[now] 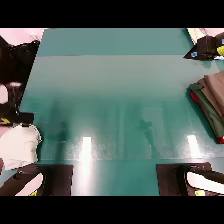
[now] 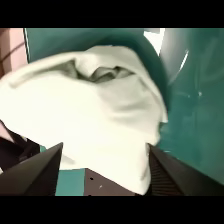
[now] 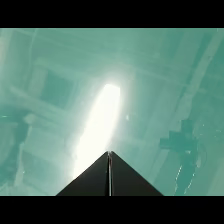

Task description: Fold the shirts.

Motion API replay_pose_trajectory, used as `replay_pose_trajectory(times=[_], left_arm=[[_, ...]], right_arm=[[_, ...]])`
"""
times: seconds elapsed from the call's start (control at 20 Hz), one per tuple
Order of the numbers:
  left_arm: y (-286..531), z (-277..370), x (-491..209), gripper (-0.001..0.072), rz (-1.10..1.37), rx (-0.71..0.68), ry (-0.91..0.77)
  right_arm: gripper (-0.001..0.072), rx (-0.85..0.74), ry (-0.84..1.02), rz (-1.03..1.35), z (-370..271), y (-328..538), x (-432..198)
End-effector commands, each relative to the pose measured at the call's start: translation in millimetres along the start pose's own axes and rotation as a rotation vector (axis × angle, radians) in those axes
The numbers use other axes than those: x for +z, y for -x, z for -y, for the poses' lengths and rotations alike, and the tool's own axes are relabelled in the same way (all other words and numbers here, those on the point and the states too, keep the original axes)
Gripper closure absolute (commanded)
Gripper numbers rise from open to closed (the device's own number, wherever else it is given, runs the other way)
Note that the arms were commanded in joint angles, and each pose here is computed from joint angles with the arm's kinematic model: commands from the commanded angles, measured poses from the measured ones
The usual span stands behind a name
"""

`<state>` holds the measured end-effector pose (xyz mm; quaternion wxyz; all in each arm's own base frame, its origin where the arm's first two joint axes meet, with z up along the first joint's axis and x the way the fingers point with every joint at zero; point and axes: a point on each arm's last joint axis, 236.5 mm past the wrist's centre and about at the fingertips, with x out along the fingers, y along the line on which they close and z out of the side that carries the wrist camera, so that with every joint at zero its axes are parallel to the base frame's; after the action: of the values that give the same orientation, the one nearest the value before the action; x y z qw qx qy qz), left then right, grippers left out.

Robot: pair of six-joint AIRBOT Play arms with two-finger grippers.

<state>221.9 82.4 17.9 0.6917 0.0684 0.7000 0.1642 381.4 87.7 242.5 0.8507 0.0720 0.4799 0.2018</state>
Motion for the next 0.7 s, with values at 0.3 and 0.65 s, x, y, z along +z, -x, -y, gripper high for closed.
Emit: replay_pose_trajectory(times=[0.3,0.65], left_arm=[[-64.5,11.8,-11.7,0.0155,0.001,-0.066,0.08],[42.0,23.8,47.8,0.0682,0.221,-0.259,0.044]], right_arm=[[0.0693,0.004,0.001,-0.016,-1.3,0.1,-3.7],[0.0693,0.0,-0.002,-0.006,0.3,1.8,-2.2]])
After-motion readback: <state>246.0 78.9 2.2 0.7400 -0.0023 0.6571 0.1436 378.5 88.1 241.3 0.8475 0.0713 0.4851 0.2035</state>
